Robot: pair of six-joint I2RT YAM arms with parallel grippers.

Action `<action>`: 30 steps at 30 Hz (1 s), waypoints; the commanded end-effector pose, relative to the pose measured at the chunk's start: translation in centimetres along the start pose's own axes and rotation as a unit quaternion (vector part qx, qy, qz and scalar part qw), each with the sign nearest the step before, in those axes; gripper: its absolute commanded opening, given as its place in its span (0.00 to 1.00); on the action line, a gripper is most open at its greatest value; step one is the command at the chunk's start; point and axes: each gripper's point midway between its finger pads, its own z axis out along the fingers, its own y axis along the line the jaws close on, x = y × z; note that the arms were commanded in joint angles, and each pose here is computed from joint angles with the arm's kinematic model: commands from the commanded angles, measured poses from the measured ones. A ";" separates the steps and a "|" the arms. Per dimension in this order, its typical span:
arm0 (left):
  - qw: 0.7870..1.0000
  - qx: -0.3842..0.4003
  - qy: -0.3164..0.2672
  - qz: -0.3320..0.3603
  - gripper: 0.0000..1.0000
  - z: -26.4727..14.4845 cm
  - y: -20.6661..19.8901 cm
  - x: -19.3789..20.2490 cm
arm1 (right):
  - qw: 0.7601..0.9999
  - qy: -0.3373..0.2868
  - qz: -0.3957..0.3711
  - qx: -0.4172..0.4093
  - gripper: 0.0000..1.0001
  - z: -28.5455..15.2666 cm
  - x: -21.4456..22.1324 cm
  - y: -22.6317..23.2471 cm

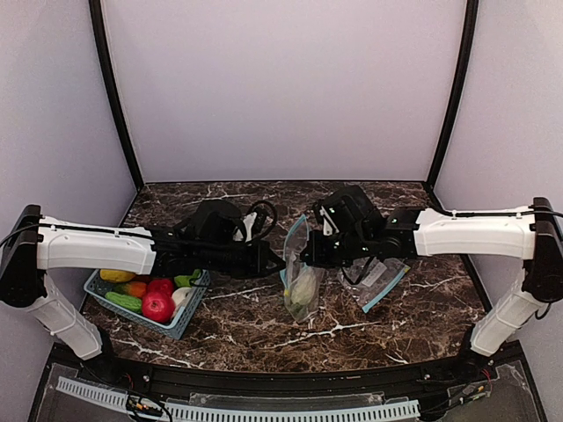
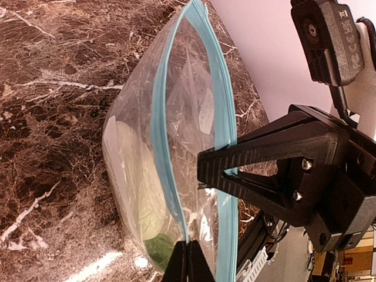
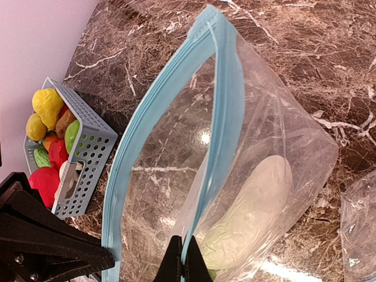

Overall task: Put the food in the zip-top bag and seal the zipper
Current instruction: Pass from the left arm to the right, then pick up the fake fruit from the bin.

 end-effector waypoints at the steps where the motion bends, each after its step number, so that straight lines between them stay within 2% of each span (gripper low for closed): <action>1: 0.999 -0.036 0.004 -0.008 0.01 -0.4 1.5 0.6 | 1.000 -0.019 0.001 -0.011 0.00 -1.0 -1.0 0.5; 9: 0.998 -0.062 0.001 -0.009 0.02 -0.9 2.6 0.8 | 0.999 -0.027 -0.002 -0.028 0.00 -1.9 -1.2 1.0; 11: 0.999 -0.054 0.001 -0.004 0.08 -1.0 2.2 0.7 | 0.999 -0.028 -0.002 -0.028 0.00 -2.0 -1.2 1.0; 16: 0.999 -0.038 -0.002 0.016 0.42 -2.0 0.8 0.1 | 0.999 -0.031 0.005 -0.028 0.00 -2.4 -1.1 0.7; 20: 0.998 -0.050 -0.010 0.039 0.60 -3.9 0.4 -0.6 | 0.999 -0.032 0.006 -0.029 0.00 -2.4 -1.1 0.7; 25: 0.995 -0.077 -0.030 0.057 0.76 -7.5 0.7 -1.7 | 0.999 -0.030 0.002 -0.030 0.00 -2.3 -1.0 0.8; 28: 0.992 -0.110 -0.029 0.048 0.79 -9.5 2.7 -1.7 | 0.999 -0.028 0.000 -0.030 0.00 -2.1 -1.0 0.8; 30: 0.988 -0.139 -0.050 0.037 0.81 -11.5 4.4 -2.5 | 0.999 -0.028 0.000 -0.030 0.00 -2.0 -1.0 0.8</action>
